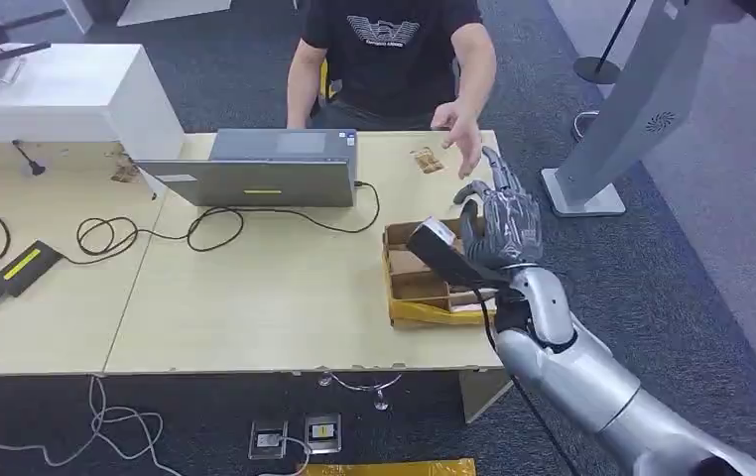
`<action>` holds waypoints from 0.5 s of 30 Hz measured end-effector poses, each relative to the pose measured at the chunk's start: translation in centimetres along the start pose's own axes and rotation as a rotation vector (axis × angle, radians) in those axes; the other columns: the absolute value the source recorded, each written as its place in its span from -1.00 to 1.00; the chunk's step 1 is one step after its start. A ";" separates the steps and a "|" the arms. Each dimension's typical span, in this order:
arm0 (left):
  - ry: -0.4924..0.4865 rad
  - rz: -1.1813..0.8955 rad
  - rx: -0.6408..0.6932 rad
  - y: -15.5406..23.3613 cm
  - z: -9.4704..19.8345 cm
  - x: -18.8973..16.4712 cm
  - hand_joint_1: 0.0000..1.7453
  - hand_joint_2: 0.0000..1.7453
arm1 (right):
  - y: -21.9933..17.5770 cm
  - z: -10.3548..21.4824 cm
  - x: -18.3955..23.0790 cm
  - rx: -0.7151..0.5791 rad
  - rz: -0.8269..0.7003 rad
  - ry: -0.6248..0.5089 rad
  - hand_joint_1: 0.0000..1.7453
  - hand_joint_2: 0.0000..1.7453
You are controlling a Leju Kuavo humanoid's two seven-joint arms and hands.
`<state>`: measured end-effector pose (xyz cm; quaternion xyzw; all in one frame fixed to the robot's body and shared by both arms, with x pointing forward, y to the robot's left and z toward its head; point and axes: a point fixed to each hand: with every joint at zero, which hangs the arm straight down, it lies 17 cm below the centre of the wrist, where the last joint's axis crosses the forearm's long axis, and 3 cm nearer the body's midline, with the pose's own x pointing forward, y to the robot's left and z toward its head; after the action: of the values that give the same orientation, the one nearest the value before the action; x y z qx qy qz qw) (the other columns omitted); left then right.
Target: Pass the card to the sensor for recognition and then transmit it.
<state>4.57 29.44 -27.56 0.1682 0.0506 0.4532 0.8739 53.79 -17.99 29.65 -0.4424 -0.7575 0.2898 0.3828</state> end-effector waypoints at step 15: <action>-0.004 -0.019 -0.011 -0.9 0.4 0.3 -1.00 -1.00 | 2.8 0.3 -5.5 0.082 0.104 0.126 1.00 1.00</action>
<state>5.54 29.05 -27.44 0.1637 0.0477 0.4449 0.8792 56.52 -21.66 25.49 -0.4826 -0.6953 0.3114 0.4320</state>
